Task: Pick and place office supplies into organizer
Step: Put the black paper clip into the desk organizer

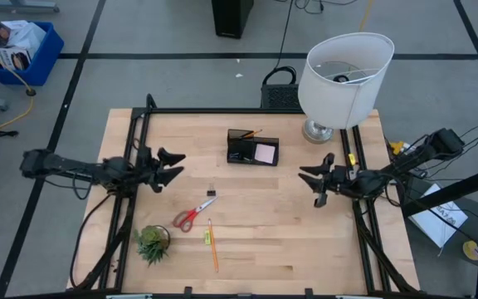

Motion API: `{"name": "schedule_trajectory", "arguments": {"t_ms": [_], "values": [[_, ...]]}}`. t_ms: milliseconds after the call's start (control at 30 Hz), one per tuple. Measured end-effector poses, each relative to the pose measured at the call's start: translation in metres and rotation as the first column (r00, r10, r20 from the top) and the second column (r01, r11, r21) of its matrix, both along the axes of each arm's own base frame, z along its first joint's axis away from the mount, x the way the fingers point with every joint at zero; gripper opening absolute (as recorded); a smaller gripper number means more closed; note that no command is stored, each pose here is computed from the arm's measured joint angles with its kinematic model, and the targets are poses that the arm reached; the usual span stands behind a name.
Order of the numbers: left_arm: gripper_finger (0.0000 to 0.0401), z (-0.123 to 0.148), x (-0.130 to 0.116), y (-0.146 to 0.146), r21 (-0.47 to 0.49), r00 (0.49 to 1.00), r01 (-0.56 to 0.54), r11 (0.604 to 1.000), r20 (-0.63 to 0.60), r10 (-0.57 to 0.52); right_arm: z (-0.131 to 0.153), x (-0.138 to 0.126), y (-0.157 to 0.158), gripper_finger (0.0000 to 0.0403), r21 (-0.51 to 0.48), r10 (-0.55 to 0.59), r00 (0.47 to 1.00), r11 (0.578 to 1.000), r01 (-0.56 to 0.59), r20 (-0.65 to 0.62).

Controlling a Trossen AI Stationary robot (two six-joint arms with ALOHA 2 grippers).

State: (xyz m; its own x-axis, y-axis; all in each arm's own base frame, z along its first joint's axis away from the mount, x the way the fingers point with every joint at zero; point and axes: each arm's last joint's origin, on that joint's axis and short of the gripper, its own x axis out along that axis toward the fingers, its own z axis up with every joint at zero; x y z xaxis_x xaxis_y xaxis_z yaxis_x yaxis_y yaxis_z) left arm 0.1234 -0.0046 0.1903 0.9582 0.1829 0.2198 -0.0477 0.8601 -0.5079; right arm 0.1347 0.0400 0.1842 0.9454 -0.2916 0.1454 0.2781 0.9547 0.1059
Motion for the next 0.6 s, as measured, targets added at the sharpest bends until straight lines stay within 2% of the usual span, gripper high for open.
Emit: {"name": "schedule_trajectory", "arguments": {"t_ms": [133,300,533,600], "values": [[0.0324,-0.005,0.004,-0.001,0.016,0.999,0.005,1.000,-0.053,-0.004,0.004,-0.002,-0.002,0.0098,-0.027,-0.020,0.999,0.999,0.021,0.049],[0.0324,-0.011,0.010,0.000,-0.036,0.994,-0.018,0.999,-0.111,0.014,0.005,-0.004,-0.006,0.0094,-0.108,-0.153,0.988,0.982,0.154,0.016],[0.0324,0.001,0.027,-0.003,-0.104,0.977,-0.149,0.983,-0.171,0.130,0.004,-0.004,-0.006,0.0098,-0.122,-0.159,0.987,0.980,0.159,0.008],[0.0324,0.003,0.032,-0.005,-0.131,0.975,-0.153,0.979,-0.184,0.128,0.004,-0.004,-0.006,0.0098,-0.123,-0.160,0.987,0.980,0.159,0.007]]}}
